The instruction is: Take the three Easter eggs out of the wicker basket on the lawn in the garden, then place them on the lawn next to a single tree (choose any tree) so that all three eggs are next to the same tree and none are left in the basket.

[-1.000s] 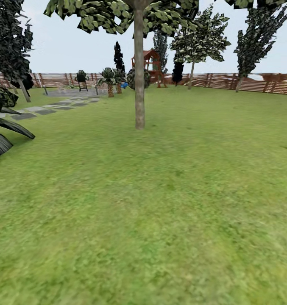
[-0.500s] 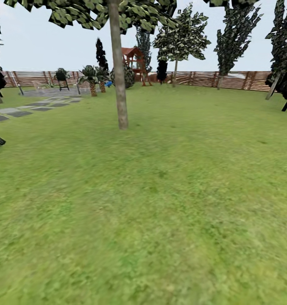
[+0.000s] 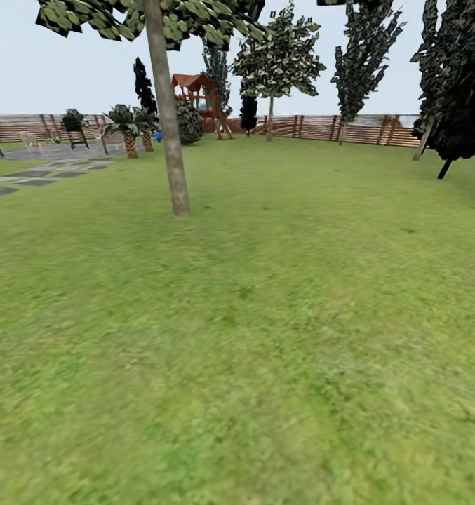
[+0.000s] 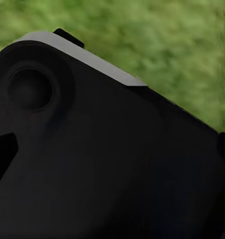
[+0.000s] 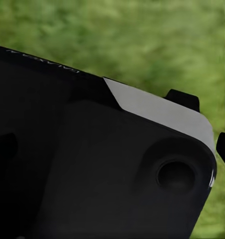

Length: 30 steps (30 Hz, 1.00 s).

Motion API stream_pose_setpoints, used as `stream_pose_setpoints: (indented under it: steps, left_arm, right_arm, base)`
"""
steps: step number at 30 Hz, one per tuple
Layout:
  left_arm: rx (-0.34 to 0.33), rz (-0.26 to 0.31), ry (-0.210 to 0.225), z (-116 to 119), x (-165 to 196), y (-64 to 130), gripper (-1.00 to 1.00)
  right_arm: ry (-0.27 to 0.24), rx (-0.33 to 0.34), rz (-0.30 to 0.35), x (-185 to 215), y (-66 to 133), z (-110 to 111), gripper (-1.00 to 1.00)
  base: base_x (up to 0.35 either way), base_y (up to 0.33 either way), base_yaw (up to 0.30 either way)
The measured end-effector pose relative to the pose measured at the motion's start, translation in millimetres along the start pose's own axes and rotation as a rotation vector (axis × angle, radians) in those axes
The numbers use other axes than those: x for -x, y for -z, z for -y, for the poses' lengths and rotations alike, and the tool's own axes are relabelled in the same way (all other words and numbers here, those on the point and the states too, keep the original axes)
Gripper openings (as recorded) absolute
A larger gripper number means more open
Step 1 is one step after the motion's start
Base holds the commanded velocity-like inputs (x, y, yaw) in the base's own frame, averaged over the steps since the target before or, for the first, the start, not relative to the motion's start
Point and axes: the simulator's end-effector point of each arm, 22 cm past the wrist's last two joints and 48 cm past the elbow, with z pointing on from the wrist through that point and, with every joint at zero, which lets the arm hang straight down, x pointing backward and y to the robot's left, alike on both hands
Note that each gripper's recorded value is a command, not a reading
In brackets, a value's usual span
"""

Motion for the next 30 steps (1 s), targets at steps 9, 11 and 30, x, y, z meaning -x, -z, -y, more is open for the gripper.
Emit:
stream_pose_setpoints:
  steps: [9, 11, 30]
  left_arm:
    - [0.003, -0.005, 0.000, -1.3, -2.1, 0.1, 1.00]
    - [0.004, -0.007, 0.000, -1.5, -2.5, 0.1, 1.00]
    - [0.009, -0.015, 0.000, -3.5, -5.7, 0.3, 1.00]
  right_arm:
    - [-0.001, 0.002, -0.006, -2.3, -0.4, -0.5, 1.00]
    - [-0.002, 0.002, -0.007, -2.8, -0.5, -0.6, 1.00]
    - [-0.003, 0.005, -0.016, -6.3, -1.1, -1.6, 1.00]
  base:
    - [0.267, -0.252, -0.120]
    - [0.267, -0.252, -0.112]
    - [0.304, -0.122, -0.071]
